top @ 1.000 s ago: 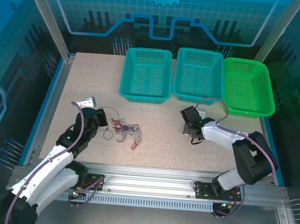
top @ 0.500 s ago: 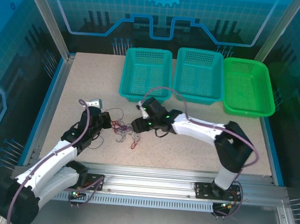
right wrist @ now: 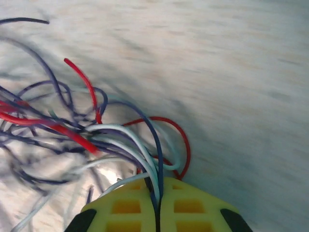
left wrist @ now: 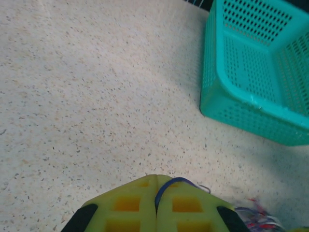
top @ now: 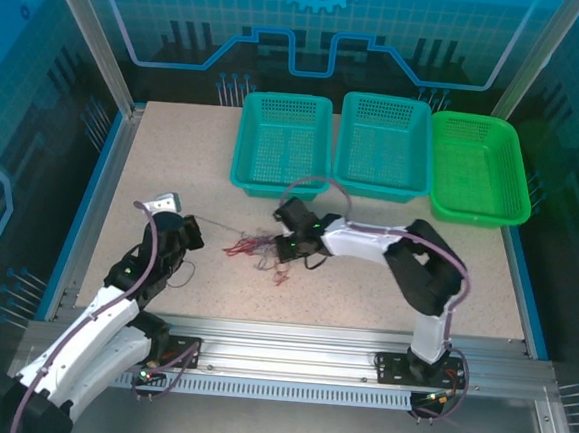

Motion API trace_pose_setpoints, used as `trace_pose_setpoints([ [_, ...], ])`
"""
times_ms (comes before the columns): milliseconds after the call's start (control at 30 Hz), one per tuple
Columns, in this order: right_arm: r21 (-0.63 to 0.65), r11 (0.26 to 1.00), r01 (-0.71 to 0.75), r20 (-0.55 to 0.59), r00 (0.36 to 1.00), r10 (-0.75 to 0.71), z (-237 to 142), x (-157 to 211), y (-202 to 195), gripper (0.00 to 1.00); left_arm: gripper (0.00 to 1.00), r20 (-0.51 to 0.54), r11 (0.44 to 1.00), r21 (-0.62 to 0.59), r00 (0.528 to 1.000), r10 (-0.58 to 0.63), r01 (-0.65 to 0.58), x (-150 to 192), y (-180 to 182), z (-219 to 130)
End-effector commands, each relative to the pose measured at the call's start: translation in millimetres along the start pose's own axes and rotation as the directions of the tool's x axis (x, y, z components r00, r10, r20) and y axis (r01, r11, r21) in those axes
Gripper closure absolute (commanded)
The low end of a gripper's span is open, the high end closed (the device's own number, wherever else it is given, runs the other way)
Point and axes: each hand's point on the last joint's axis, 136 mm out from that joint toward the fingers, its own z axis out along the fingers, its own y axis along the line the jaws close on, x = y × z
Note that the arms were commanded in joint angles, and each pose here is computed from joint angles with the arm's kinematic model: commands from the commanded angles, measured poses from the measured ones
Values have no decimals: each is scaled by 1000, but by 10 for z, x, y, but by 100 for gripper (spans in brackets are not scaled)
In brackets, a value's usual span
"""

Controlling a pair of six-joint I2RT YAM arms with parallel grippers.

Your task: Untangle the cables

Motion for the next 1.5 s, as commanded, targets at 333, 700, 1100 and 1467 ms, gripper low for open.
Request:
trace_pose_setpoints([
  [333,281,758,-589,377,794,477,-1489,462,-2145,100,100,28,991,-101,996,-87,90,23,334,9],
  [700,87,917,-390,341,876,340,-1428,112,-1520,100,74,-149,959,279,985,87,-42,384,-459,306],
  [1100,-14,993,-118,367,923,115,-1817,-173,-991,100,37,230,553,637,818,528,-536,552,-1646,-171],
  [1467,-86,986,144,452,888,-90,-2355,-193,-492,100,29,464,418,374,557,689,-828,513,-2010,553],
])
